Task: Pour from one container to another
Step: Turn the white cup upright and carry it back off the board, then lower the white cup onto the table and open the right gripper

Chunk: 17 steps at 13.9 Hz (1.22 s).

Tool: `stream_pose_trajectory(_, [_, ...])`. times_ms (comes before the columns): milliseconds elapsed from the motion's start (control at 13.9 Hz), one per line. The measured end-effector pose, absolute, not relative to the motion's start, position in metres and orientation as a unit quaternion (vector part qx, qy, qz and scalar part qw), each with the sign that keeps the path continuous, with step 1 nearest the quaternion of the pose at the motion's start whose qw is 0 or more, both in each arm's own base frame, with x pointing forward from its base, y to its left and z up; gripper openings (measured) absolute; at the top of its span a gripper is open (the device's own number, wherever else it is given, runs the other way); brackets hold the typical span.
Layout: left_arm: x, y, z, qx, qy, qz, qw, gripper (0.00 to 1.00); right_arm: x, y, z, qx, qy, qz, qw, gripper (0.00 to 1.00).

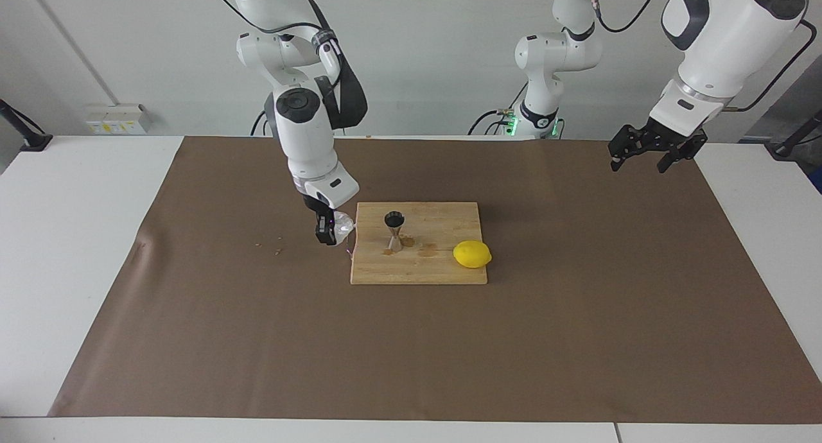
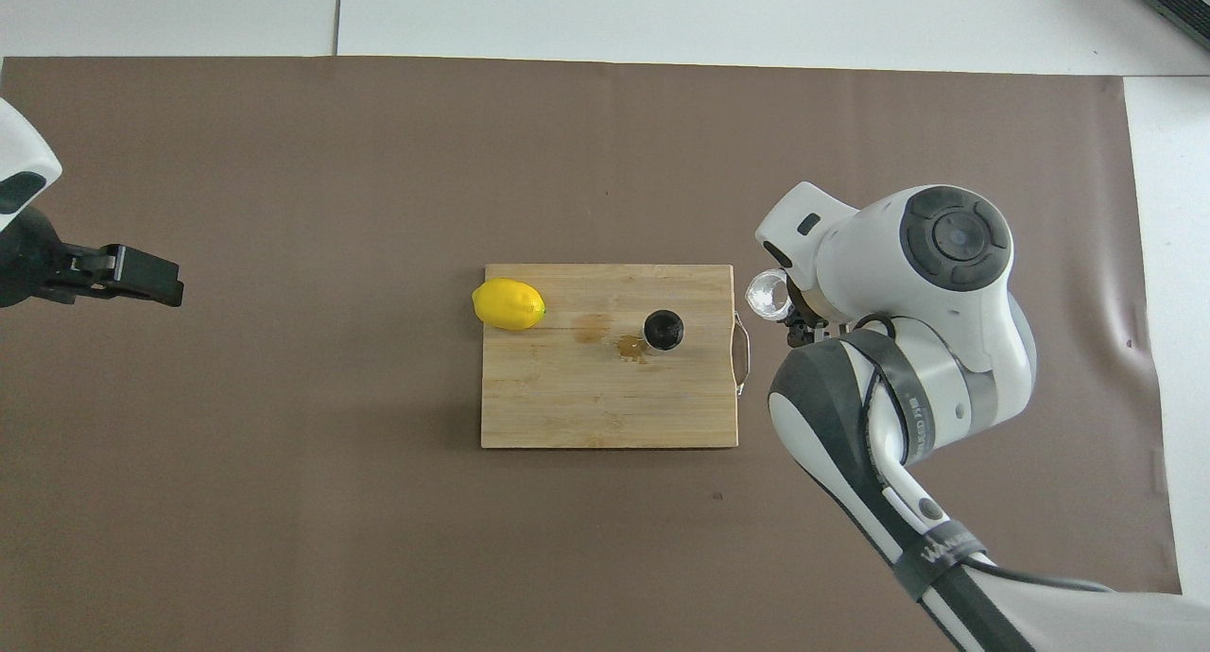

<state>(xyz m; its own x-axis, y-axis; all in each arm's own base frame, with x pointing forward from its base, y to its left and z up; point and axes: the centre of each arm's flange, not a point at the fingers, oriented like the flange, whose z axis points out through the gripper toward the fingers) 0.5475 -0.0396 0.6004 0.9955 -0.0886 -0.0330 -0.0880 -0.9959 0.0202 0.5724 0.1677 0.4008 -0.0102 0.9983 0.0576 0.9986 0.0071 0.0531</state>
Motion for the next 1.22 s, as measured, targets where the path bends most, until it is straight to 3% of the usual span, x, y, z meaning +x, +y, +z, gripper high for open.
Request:
stream_pose_trajectory(576, [0.548,-0.04,0.6,0.999,-0.044,-0.017,0.009,1.0,0.567,0.079,0.339,-0.722,-0.677,-0.093,0.106,0.51])
stream_pose_trajectory(1225, [0.548,-0.04,0.6,0.999,-0.044,-0.017,0.009,1.0,0.544,0.034,0.298,-0.727,-0.665,-0.099,0.14,0.51])
